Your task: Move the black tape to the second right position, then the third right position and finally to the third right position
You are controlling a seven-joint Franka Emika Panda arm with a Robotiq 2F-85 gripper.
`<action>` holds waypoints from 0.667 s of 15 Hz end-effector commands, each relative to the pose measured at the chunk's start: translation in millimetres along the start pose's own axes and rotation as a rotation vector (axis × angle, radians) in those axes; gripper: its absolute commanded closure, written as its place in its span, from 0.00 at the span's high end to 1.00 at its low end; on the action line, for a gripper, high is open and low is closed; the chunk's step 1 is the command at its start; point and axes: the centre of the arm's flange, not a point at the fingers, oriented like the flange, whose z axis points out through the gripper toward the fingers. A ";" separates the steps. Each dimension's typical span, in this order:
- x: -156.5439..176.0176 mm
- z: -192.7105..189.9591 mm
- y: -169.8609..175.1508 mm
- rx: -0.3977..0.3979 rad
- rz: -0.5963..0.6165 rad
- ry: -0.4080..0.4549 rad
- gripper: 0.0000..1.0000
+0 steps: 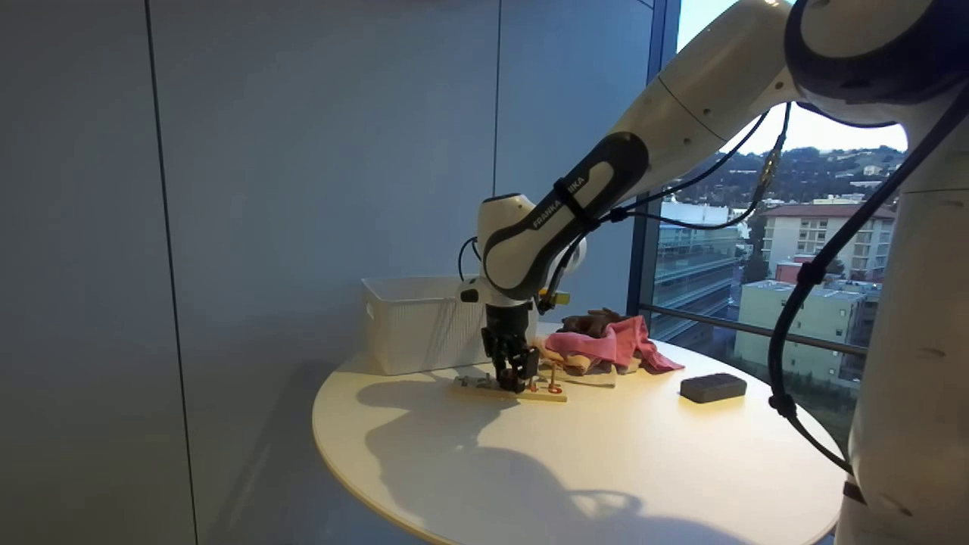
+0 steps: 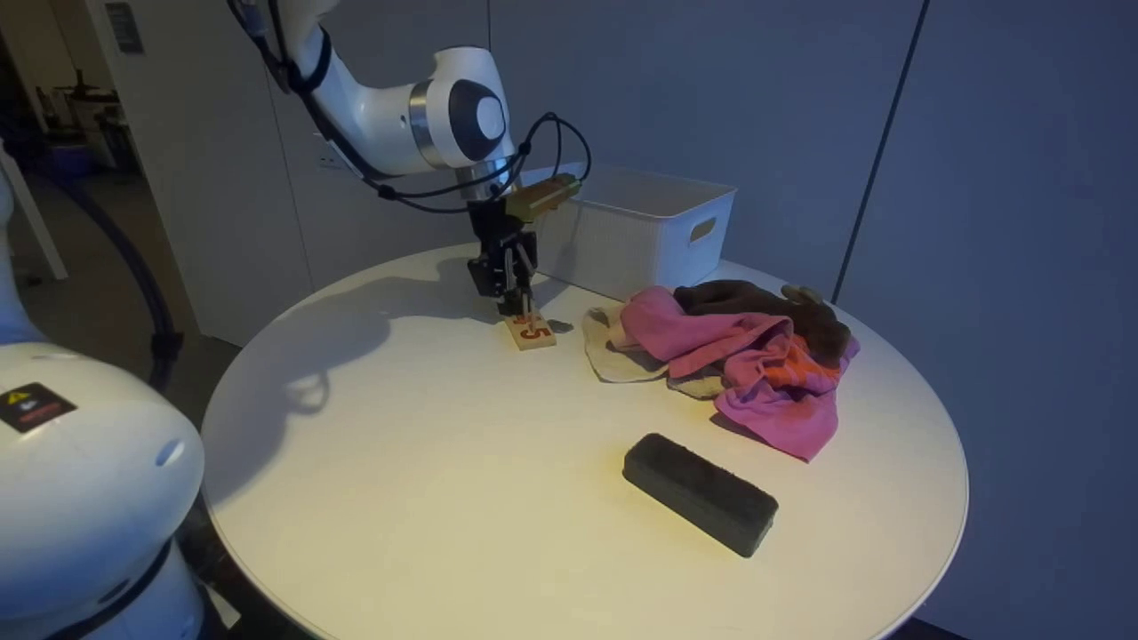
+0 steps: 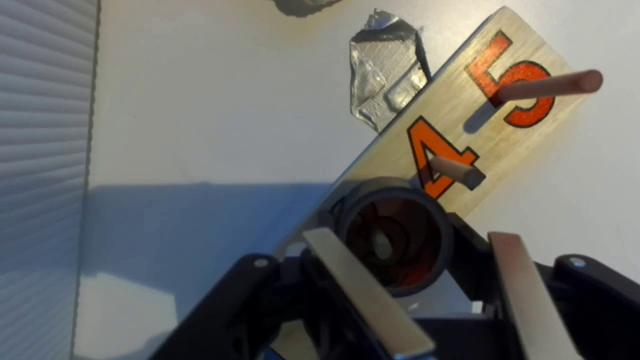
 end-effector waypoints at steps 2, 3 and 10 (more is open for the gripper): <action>-3.5 -8.6 9.6 -0.014 -0.012 0.010 0.26; -3.7 -8.1 8.9 -0.011 -0.013 0.005 0.26; -9.3 -31.9 -11.7 -0.034 -0.057 0.003 0.26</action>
